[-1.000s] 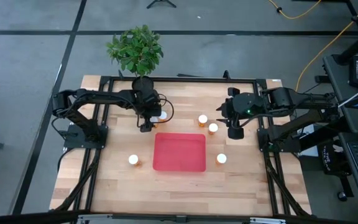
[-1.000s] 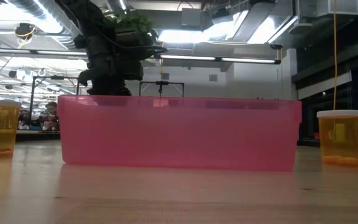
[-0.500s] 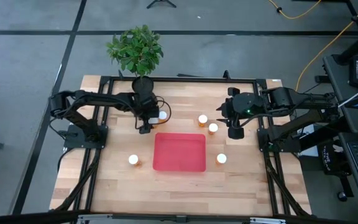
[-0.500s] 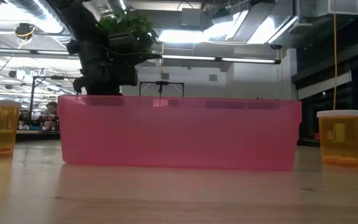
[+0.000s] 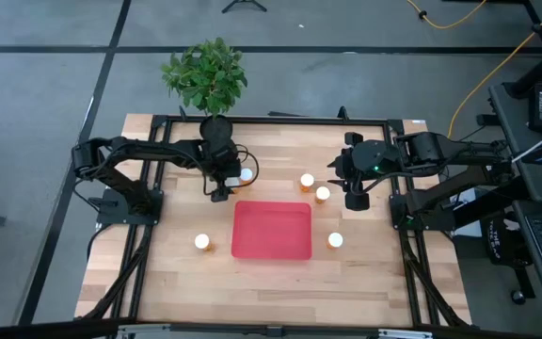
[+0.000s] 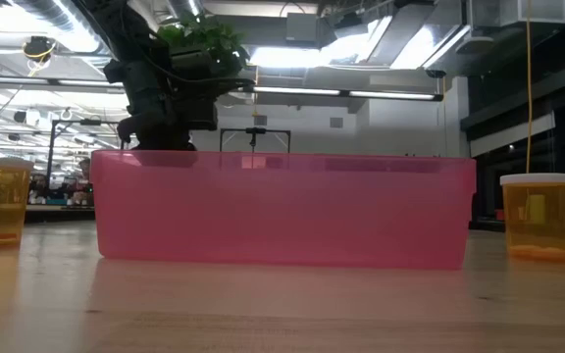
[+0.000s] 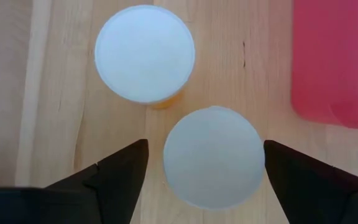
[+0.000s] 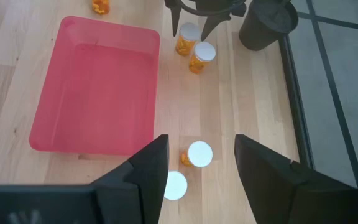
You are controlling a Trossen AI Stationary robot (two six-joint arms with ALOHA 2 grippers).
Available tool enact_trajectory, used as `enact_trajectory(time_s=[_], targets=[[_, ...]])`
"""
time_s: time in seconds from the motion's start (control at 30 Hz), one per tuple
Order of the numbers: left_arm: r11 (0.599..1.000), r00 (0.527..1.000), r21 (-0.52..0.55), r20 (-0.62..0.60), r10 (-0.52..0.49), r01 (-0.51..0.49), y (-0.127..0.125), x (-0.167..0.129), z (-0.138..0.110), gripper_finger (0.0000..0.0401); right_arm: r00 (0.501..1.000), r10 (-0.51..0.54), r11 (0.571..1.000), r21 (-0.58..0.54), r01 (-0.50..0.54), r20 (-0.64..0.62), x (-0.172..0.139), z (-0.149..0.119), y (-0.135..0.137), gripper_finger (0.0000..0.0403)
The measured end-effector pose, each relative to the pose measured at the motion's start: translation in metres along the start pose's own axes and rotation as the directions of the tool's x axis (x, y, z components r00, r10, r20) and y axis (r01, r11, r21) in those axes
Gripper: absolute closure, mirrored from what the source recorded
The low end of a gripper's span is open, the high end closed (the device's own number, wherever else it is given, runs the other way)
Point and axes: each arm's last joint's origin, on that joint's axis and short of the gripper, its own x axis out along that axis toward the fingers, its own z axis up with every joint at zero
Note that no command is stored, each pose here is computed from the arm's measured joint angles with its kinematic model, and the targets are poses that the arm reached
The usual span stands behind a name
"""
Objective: Pick and place pill bottles into a basket
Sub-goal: Put the orange pill bottle into the bin
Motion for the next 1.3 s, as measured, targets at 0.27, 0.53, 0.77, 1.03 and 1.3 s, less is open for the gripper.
enact_trajectory(time_s=[0.27, 0.53, 0.77, 1.03, 1.3], targets=[[1.0, 1.0, 0.0, 0.004, -0.005, 0.005, 0.0, 0.0, 0.0, 0.0146, 1.0, 0.0, 1.0, 0.002, 0.0, 0.003, 0.0, 0.0, 0.0, 0.0218], [1.0, 1.0, -0.016, 0.008, -0.021, 0.021, -0.001, 0.0, 0.0, 0.0192, 1.0, -0.002, 1.0, 0.006, 0.002, 0.018, 0.0, 0.002, 0.0, 0.0218], [1.0, 0.998, 0.0, 0.066, -0.016, 0.016, -0.005, -0.014, 0.003, 0.0179, 1.0, -0.002, 1.0, 0.005, 0.002, 0.018, 0.0, 0.002, 0.0, 0.0218], [1.0, 0.989, -0.002, 0.151, 0.011, -0.011, -0.012, -0.059, 0.017, 0.0185, 1.0, -0.002, 1.0, -0.002, 0.002, 0.017, 0.0, 0.002, 0.0, 0.0218], [0.988, 0.984, 0.15, 0.18, 0.011, -0.038, -0.035, -0.103, 0.067, 0.0182, 1.0, -0.004, 1.0, -0.026, 0.004, 0.031, 0.0, 0.003, 0.0, 0.0218]])
